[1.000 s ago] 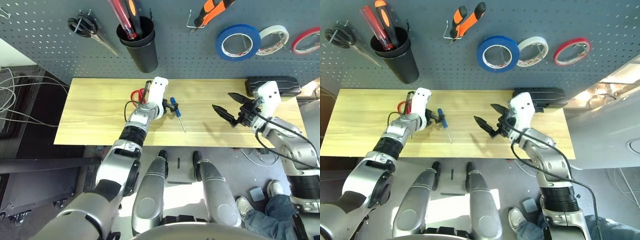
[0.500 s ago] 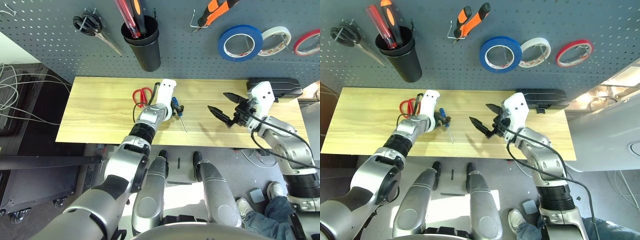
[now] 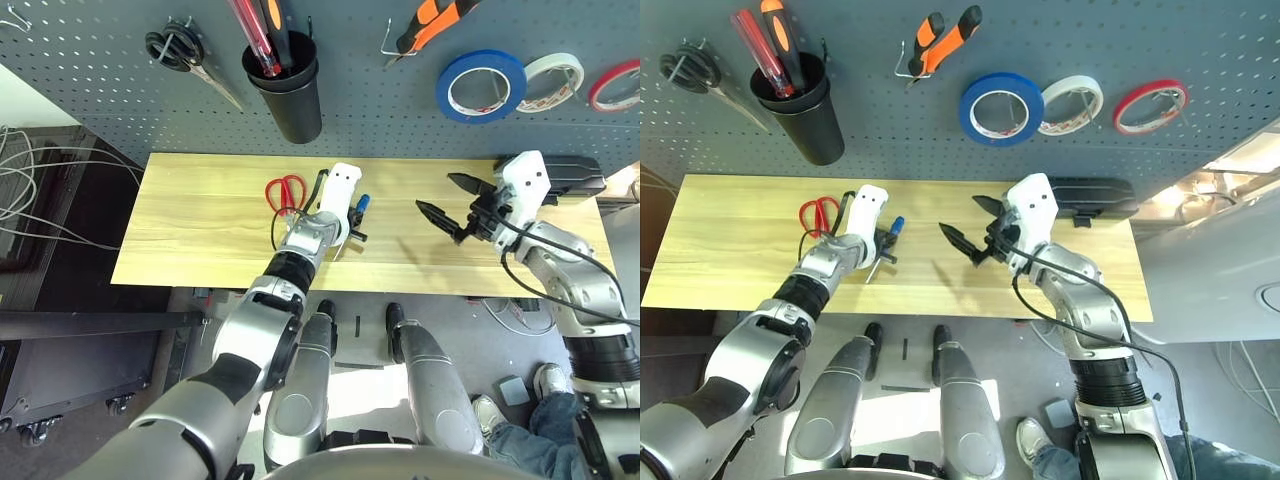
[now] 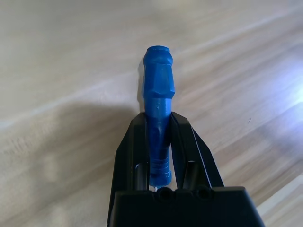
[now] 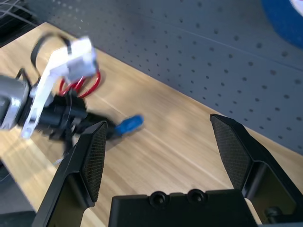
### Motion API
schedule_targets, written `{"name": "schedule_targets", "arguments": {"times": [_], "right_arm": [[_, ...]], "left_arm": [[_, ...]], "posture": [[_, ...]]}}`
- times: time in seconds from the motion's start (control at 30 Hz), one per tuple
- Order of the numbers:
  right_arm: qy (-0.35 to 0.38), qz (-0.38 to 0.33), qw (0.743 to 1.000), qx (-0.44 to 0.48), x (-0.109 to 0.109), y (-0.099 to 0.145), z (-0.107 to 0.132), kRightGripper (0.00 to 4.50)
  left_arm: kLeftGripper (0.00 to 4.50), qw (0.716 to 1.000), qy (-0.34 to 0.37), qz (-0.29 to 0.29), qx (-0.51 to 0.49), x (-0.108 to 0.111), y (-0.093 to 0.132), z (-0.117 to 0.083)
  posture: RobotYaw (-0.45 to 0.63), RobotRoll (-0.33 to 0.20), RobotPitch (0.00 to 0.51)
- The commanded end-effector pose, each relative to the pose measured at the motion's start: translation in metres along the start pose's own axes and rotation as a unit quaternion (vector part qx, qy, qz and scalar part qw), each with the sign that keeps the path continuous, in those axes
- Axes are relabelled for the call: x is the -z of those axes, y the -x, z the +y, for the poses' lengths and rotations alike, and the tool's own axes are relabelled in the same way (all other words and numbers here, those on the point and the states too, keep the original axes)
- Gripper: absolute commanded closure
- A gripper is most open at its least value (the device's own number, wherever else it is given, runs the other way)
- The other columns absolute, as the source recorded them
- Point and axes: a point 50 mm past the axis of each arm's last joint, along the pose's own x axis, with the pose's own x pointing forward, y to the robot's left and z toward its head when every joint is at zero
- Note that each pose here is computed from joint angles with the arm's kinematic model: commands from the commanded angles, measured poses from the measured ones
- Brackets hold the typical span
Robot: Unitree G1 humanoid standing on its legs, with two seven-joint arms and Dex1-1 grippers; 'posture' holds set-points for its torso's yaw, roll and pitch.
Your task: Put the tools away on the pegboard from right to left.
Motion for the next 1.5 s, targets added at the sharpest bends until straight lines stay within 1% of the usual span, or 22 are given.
{"name": "schedule_targets", "arguments": {"times": [0.03,0.07,0.13,0.2,0.37,0.47,0.53,0.63,0.73,0.83,0.87,0.93,1.03,1.17,1.33,1.5], "right_arm": [[-0.020,0.016,0.999,-0.028,0.006,0.003,0.004,0.00],[-0.021,0.016,0.999,-0.033,0.006,0.003,0.005,0.00],[-0.018,0.015,0.999,-0.042,0.007,0.003,0.005,0.00],[-0.014,0.017,0.999,-0.047,0.005,0.003,0.003,0.00],[-0.008,0.030,0.998,-0.060,0.003,0.005,0.000,0.00],[-0.005,0.028,0.997,-0.066,0.000,0.003,-0.001,0.00],[-0.006,0.023,0.997,-0.075,-0.003,0.001,-0.001,0.00],[-0.002,0.018,0.996,-0.090,-0.006,0.000,0.002,0.00],[0.002,0.012,0.995,-0.103,-0.008,-0.002,0.004,0.00],[0.004,-0.008,0.993,-0.114,-0.016,-0.007,0.007,0.00],[0.006,-0.014,0.993,-0.117,-0.019,-0.009,0.008,0.00],[0.007,-0.025,0.992,-0.126,-0.024,-0.012,0.010,0.00],[0.004,-0.040,0.990,-0.137,-0.031,-0.017,0.013,0.00],[-0.004,-0.063,0.987,-0.147,-0.042,-0.024,0.017,0.00],[-0.015,-0.088,0.984,-0.154,-0.052,-0.036,0.021,0.00],[-0.022,-0.126,0.980,-0.155,-0.067,-0.051,0.028,0.00]], "left_arm": [[3.97,0.997,-0.021,-0.066,0.028,-0.015,0.005,-0.007],[3.97,0.995,-0.032,-0.084,0.037,-0.020,0.008,-0.009],[3.97,0.984,-0.075,-0.140,0.079,-0.031,0.016,-0.016],[3.97,0.974,-0.099,-0.176,0.102,-0.035,0.026,-0.019],[3.97,0.969,-0.083,-0.211,0.101,-0.040,0.041,-0.014],[3.97,0.959,-0.078,-0.241,0.124,-0.046,0.051,-0.016],[3.97,0.947,-0.076,-0.279,0.139,-0.053,0.059,-0.019],[3.97,0.937,-0.068,-0.312,0.144,-0.060,0.067,-0.020],[3.97,0.922,-0.068,-0.351,0.147,-0.073,0.075,-0.021],[3.97,0.896,-0.061,-0.411,0.155,-0.095,0.089,-0.022],[3.97,0.891,-0.074,-0.422,0.152,-0.099,0.093,-0.022],[3.97,0.878,-0.102,-0.442,0.151,-0.105,0.099,-0.022],[3.97,0.861,-0.107,-0.474,0.148,-0.118,0.109,-0.020],[3.97,0.846,-0.136,-0.493,0.150,-0.134,0.121,-0.021],[3.97,0.823,-0.144,-0.536,0.119,-0.160,0.141,-0.009],[3.97,0.793,-0.138,-0.591,0.056,-0.186,0.163,0.012]], "posture": [[0.05,0.000,0.393],[0.05,0.000,0.393],[0.06,0.000,0.387],[0.06,0.000,0.387],[0.06,0.000,0.383],[0.06,0.000,0.380],[0.06,0.000,0.380],[0.07,0.000,0.379],[0.07,0.000,0.379],[0.07,0.000,0.379],[0.07,0.000,0.379],[0.07,0.000,0.378],[0.08,0.000,0.376],[0.08,0.000,0.373],[0.09,0.000,0.369],[0.09,0.000,0.364]]}}
